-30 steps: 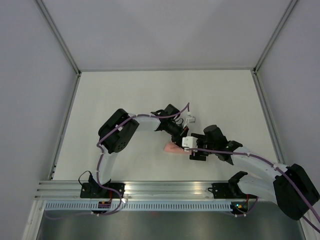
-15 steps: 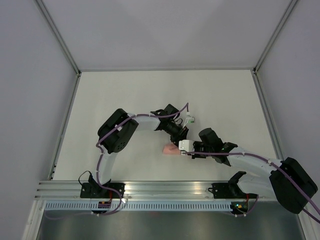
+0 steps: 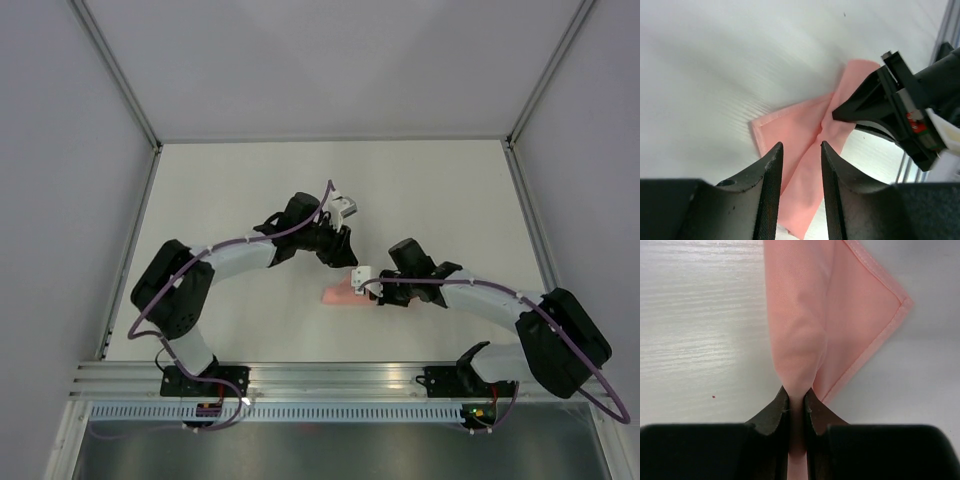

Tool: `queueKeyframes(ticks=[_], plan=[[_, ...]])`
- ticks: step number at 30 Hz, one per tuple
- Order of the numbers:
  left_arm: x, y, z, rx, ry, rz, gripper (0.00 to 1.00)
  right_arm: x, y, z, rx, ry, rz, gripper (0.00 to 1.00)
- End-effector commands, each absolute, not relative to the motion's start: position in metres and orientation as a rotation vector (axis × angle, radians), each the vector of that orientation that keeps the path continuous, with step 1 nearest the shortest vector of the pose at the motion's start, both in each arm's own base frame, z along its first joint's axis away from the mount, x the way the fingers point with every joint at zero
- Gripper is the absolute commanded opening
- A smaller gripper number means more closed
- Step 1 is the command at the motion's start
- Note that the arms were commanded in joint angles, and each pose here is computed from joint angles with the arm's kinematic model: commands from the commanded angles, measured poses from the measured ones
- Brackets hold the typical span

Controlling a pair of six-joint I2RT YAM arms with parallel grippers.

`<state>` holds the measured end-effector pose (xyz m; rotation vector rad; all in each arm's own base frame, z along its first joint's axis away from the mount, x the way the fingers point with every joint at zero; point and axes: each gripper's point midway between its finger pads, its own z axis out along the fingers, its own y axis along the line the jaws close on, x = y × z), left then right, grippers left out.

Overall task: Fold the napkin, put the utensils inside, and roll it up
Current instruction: Roll the napkin with the utensil

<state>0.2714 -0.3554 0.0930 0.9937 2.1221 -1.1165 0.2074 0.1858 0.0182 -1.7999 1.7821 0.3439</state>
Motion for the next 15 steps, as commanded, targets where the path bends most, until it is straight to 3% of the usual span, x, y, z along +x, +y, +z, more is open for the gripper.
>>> queueKeyframes(ticks=[1,9,15], plan=[[0.293,-0.347,0.134,0.812,1.972,-0.987,0.41,0.181,0.169,0.001,-1.905,1.933,0.488,0.04],[0.277,-0.302,0.144,0.671,1.813,-0.821,0.42,0.19,0.168,-0.007,-1.907,2.065,0.728,0.04],[0.249,-0.305,0.144,0.78,1.71,-0.615,0.44,0.205,0.166,-0.012,-1.867,2.168,0.884,0.04]])
